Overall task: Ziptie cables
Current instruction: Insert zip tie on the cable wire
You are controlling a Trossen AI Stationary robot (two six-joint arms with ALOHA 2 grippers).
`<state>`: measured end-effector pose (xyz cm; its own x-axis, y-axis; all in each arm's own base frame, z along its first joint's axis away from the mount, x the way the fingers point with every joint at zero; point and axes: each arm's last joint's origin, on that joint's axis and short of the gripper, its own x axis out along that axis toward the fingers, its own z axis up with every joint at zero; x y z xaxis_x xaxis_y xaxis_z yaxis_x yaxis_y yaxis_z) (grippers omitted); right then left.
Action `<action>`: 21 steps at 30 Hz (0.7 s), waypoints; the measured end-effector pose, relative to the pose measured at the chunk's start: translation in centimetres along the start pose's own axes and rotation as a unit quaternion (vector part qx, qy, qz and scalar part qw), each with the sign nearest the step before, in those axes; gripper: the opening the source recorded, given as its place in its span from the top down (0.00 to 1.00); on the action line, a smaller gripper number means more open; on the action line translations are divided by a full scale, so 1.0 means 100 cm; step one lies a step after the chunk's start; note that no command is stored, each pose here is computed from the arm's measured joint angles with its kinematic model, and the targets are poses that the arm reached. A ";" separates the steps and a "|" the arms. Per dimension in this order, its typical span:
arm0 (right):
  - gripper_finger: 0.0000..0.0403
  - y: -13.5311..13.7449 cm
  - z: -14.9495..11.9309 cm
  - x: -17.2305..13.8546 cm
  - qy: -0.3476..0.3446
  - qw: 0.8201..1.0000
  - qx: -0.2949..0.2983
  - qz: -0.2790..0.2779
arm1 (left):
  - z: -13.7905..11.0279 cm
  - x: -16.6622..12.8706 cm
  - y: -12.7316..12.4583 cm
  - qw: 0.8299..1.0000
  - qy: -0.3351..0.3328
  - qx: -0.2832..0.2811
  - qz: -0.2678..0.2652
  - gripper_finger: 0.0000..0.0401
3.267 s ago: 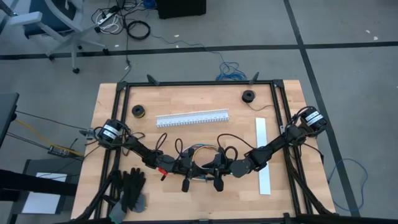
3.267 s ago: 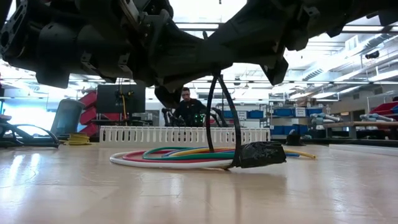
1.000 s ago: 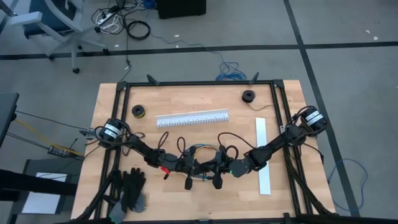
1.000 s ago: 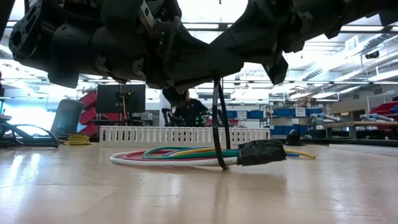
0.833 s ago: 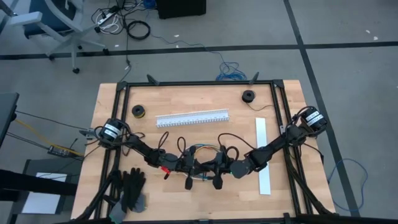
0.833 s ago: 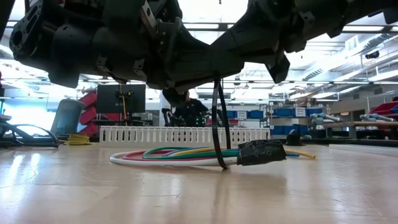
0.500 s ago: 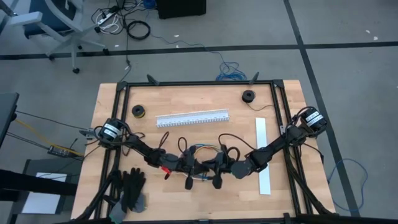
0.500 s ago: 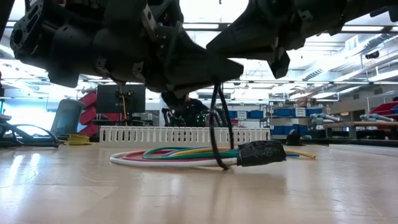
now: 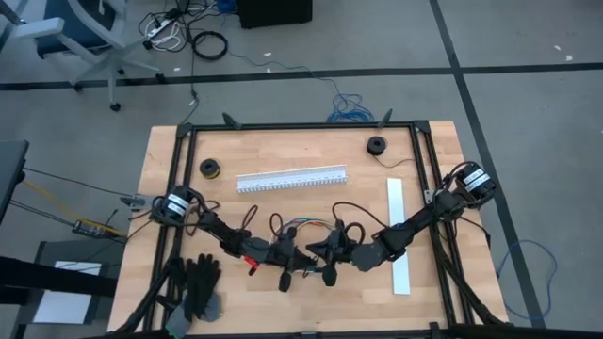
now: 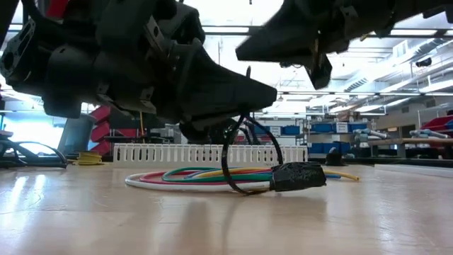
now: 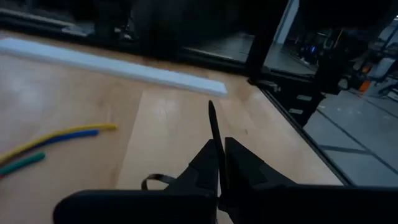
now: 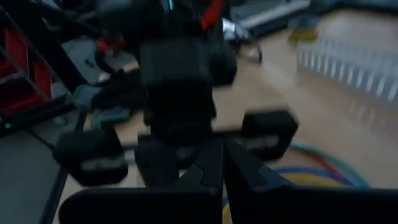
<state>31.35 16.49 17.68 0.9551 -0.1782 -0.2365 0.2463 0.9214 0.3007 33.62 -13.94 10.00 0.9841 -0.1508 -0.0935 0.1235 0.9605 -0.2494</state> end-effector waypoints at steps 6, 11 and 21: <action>1.00 0.008 -0.006 -0.007 0.019 0.999 0.016 0.027 | 0.001 0.000 0.003 1.000 -0.001 0.006 0.007 1.00; 0.98 0.011 -0.007 -0.010 0.018 0.999 0.010 0.031 | 0.001 0.000 0.003 1.000 -0.001 0.006 0.007 1.00; 0.78 0.007 -0.009 -0.008 0.031 0.999 0.025 0.021 | 0.004 0.000 0.002 1.000 -0.015 0.016 0.010 1.00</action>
<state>30.64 17.61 17.25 0.9533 -0.1170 -0.2784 0.2160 0.9085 0.3578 33.72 -13.63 10.29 0.9898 -0.1246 -0.0694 0.1070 0.9705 -0.2160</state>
